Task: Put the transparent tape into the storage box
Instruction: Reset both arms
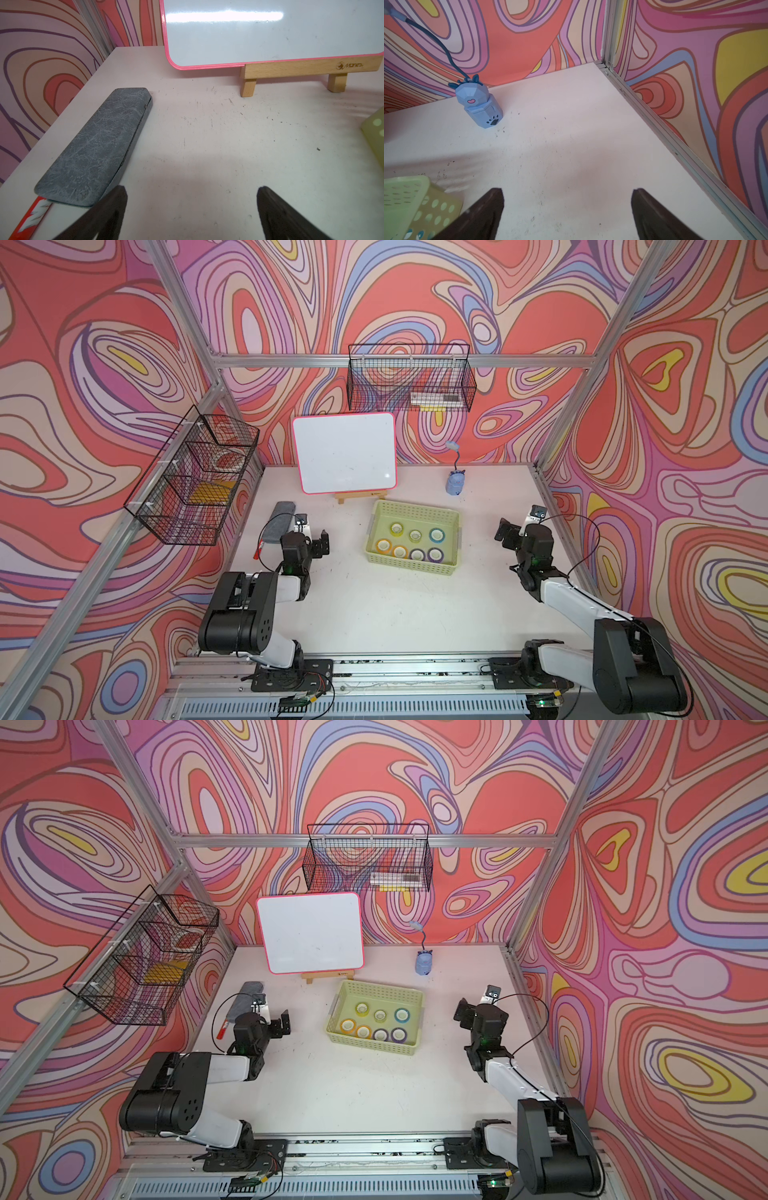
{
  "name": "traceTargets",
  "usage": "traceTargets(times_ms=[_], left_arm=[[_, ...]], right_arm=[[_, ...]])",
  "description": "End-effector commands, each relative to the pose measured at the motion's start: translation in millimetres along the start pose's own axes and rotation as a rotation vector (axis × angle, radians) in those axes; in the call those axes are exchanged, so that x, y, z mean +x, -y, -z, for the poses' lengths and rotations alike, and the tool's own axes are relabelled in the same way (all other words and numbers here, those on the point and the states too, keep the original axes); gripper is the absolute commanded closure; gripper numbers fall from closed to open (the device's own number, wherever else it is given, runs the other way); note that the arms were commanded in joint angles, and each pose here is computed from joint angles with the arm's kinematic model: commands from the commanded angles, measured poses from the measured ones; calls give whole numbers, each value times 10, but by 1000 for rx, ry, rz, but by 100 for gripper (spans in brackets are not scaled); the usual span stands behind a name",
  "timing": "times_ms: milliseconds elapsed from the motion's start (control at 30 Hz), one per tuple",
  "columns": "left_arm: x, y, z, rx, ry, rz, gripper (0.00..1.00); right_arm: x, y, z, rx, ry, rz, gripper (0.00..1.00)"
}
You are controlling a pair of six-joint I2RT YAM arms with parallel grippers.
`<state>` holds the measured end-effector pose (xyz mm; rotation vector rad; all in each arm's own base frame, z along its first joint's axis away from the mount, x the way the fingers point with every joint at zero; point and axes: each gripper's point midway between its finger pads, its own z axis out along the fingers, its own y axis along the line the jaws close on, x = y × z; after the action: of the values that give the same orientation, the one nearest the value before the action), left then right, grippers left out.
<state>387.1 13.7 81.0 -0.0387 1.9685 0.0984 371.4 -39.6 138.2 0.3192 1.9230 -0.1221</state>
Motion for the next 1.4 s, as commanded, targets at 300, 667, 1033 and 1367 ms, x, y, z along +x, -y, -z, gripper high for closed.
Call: traceTargets(times_ms=[300,667,1033,1367], left_arm=[[-83,-5,-19,4,28,8,1],[-79,27,-22,20,26,-1,1],[-84,59,-27,39,23,-8,1],[-87,57,-27,38,24,-9,1]], right_arm=[[39,-164,-492,-87,111,45,2],[194,-248,-593,-80,111,92,2],[199,-256,-585,-83,113,93,2],[197,-252,-585,-81,114,94,2]])
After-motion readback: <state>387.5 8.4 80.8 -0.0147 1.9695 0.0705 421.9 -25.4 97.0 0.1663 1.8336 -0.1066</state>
